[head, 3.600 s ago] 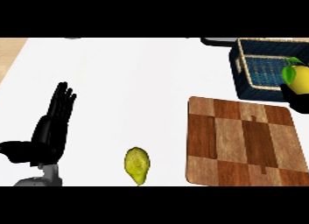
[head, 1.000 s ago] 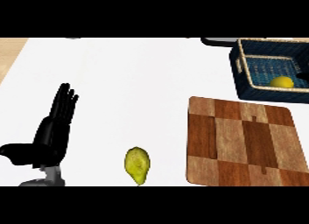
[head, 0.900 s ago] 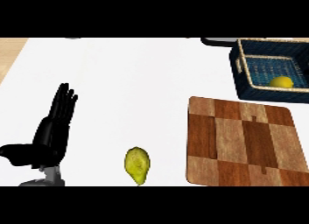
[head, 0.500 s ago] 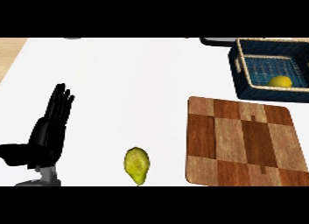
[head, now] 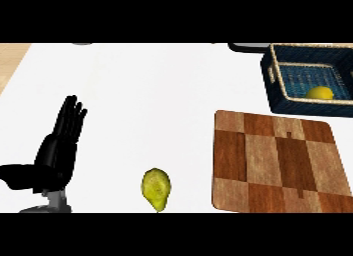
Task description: Pick the lemon from the cutting board and place it in the basket
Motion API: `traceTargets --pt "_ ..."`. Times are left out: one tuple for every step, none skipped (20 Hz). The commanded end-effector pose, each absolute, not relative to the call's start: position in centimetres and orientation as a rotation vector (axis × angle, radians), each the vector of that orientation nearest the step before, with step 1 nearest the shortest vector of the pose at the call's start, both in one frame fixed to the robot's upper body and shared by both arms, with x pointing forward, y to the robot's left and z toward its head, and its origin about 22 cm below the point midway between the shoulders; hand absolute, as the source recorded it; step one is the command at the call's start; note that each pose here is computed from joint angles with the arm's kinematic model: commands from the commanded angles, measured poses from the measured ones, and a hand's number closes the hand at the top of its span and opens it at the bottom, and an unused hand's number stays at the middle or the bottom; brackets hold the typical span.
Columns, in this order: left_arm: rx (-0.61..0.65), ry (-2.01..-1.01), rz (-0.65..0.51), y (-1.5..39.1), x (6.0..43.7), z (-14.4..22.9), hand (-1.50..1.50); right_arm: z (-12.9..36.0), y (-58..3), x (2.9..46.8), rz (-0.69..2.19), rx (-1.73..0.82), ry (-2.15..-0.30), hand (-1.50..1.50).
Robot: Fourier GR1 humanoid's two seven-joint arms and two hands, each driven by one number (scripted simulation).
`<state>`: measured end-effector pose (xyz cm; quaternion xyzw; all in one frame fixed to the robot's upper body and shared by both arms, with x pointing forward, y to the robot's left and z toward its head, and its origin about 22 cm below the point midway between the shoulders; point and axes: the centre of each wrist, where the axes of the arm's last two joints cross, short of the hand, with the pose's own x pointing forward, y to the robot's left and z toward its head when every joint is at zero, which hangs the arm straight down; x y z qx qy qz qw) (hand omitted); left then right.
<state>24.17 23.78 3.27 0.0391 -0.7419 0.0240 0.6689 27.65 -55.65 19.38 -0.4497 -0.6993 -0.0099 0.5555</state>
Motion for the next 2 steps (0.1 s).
traceTargets --pt "0.084 -1.664 0.061 23.6 23.9 3.7 0.0 22.1 -59.1 24.2 -0.053 -0.975 -1.732 -1.5" --pt "0.089 -1.676 0.041 23.1 24.8 3.6 0.0 20.5 -58.2 25.1 -0.037 -0.959 -1.724 -1.5"
